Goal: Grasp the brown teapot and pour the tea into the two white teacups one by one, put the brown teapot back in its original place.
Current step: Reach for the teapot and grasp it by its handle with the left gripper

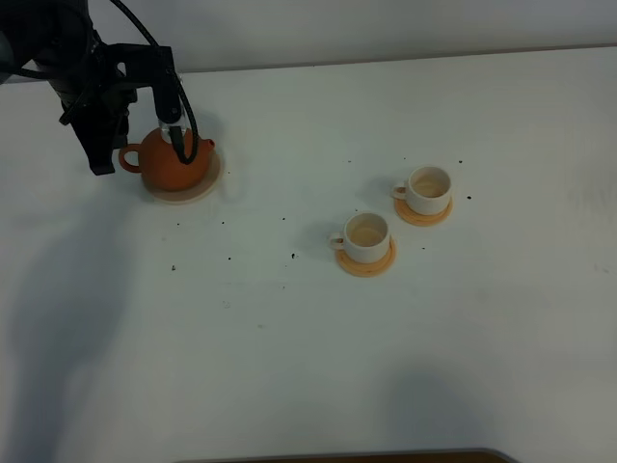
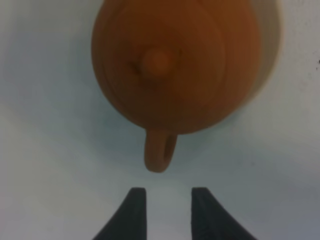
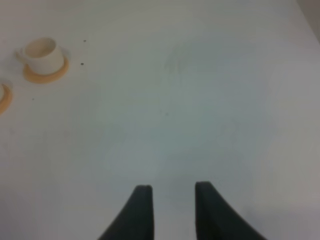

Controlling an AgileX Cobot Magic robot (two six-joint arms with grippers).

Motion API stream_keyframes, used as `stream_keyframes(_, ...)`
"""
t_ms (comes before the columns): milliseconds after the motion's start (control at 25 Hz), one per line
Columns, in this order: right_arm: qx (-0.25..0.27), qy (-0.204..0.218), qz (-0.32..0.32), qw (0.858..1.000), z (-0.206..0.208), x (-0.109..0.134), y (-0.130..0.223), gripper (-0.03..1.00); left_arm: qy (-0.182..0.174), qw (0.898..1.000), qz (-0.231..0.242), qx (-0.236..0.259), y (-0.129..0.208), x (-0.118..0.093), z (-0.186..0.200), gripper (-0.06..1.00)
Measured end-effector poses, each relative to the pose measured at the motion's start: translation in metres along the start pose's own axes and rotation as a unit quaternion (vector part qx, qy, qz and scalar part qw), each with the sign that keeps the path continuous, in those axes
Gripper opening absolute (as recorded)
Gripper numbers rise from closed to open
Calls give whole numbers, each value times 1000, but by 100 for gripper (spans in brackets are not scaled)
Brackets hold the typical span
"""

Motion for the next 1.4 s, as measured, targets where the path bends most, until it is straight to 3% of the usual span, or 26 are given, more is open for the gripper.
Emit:
stream_keyframes(280,0,0,0,1000,0,0,0,24,14,999,42,-19,14,-1,-8,41)
stream_keyframes(480,0,0,0,1000,0,0,0,24,24,998,47,-30,14,-2,-25,47)
stream_keyframes(760,0,0,0,1000,0,0,0,24,8,998,50,-36,12,5,-42,48)
stream_keyframes(1400,0,0,0,1000,0,0,0,24,83,991,80,-61,1,-19,-48,48)
Point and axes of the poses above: a point on each arm's last joint axis where the gripper is mounted, z pointing back along that axis away from the gripper, x along the wrist's bending axis when the last joint is at zero, y = z × x, the point moved 8 cm from there along -z, pointing out along that axis toward the gripper, and after that the axes turned 8 degrees about -z, right-handed, at the moved point
